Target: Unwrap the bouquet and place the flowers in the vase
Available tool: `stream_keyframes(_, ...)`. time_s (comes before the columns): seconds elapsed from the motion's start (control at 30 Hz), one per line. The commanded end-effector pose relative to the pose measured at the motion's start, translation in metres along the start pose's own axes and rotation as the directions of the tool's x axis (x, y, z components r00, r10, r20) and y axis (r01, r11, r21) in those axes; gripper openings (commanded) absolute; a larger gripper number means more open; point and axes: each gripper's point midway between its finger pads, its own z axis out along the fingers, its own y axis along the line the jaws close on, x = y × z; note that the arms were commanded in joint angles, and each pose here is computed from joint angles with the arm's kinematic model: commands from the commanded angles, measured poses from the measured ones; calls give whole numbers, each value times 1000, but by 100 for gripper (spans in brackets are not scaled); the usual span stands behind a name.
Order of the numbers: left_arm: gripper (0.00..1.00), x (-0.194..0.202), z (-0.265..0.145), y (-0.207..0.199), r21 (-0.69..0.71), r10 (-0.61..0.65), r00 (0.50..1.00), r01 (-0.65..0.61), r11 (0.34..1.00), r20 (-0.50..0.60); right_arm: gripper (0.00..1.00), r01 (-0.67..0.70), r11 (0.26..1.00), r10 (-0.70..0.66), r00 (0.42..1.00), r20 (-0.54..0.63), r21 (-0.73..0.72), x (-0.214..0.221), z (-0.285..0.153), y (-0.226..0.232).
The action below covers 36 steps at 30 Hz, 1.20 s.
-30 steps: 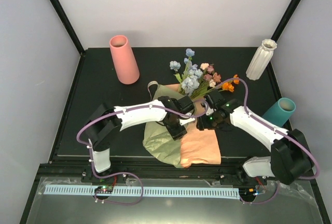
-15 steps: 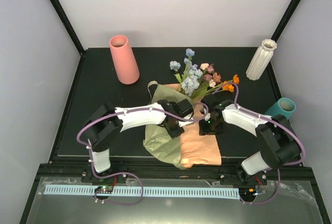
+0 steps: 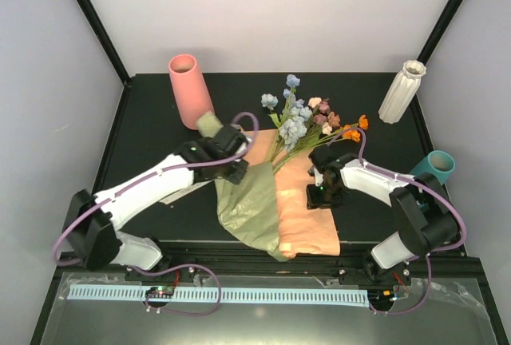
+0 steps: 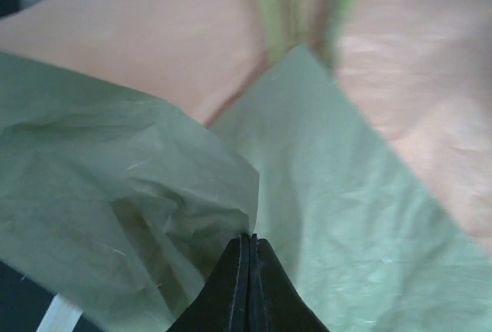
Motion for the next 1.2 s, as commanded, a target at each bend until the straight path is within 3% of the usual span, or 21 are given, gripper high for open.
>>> stream_keyframes(0.0,2,23,-9,55,-45,-284,958,285,957,25,46,2,1000,-2,1000,-26,-9,3,12,-2)
stream_keyframes(0.2,2,61,-5,102,-6,-529,848,529,848,19,45,1,1000,-1,1000,-30,-1,3,12,-3)
stream_keyframes(0.43,3,103,-7,158,-62,-753,658,752,656,20,45,0,1000,0,1000,-8,10,0,8,-4)
stream_keyframes(0.5,13,111,-15,169,-77,-796,604,796,600,39,46,5,1000,-5,1000,6,16,-3,5,-4)
stream_keyframes(0.53,23,114,-20,172,-79,-814,579,815,575,51,46,6,1000,-6,1000,10,20,-4,3,-4)
stream_keyframes(0.63,36,113,-42,177,-71,-834,539,842,534,119,46,13,999,-15,999,44,37,-11,-8,-4)
stream_keyframes(0.73,47,102,-69,179,-53,-813,549,834,550,197,46,31,999,-33,994,102,27,-24,-25,3)
stream_keyframes(0.83,52,85,-98,178,-35,-765,593,796,605,251,46,56,998,-57,984,170,12,-41,-48,14)
stream_keyframes(0.9,63,75,-110,174,-7,-728,629,758,652,273,49,78,997,-76,970,233,-1,-58,-70,24)
stream_keyframes(1.0,76,68,-110,157,66,-691,683,698,713,237,52,100,995,-86,949,304,-28,-78,-96,39)
stream_keyframes(1.17,76,52,-94,99,315,-563,815,502,805,140,57,109,990,-73,941,330,-92,-104,-110,63)
